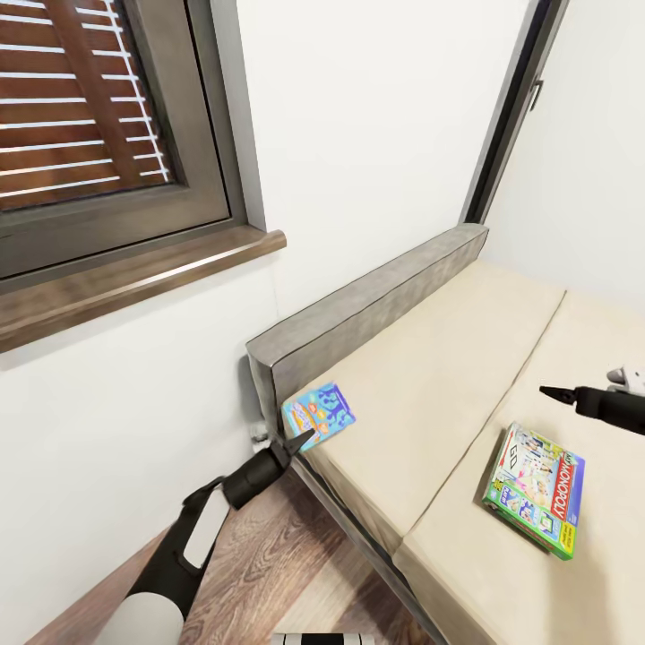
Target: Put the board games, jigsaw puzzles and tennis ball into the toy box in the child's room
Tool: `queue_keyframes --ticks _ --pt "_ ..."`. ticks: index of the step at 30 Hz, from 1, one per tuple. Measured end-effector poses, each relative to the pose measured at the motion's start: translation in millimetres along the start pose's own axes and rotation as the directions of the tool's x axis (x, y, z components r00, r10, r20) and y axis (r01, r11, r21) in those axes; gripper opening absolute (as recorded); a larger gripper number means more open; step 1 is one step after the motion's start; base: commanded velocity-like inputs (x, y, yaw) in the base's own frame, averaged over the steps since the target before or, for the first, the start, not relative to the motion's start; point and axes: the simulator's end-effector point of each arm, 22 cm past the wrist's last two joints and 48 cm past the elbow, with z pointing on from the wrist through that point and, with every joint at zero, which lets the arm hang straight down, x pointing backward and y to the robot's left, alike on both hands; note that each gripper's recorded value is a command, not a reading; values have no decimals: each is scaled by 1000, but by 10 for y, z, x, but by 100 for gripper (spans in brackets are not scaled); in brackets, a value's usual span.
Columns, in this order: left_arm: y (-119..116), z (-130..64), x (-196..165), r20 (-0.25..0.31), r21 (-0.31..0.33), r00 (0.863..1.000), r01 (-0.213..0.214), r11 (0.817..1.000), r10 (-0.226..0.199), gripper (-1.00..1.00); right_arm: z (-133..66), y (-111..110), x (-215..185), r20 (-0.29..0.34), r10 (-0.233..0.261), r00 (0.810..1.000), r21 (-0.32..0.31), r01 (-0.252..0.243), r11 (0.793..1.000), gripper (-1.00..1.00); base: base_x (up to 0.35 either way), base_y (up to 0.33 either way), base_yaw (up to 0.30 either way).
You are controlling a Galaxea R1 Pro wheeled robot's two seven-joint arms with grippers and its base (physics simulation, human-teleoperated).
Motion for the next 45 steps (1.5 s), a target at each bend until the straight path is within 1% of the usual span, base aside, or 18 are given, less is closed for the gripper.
queue_keyframes --ticks 17,18,25,36,45 --pt "-41 -93 94 -5 -1 1000 3 1000 -3 -100 2 -3 21 -2 -2 1000 0 2 1000 100 0 0 0" --pt "-28 -113 146 -16 -8 1000 10 1000 -10 -100 6 107 6 8 -3 1000 -21 3 1000 100 0 0 0" --pt "-5 -117 182 -35 -20 999 32 999 -33 -100 12 212 12 17 -7 1000 -34 8 999 100 0 0 0" --pt "14 -114 203 -47 -32 998 49 998 -51 -100 20 253 46 15 -6 1000 -40 7 999 100 0 0 0" --pt "-10 -109 196 -49 -30 998 49 998 -50 -100 22 259 53 14 -6 1000 -41 6 999 100 0 0 0"
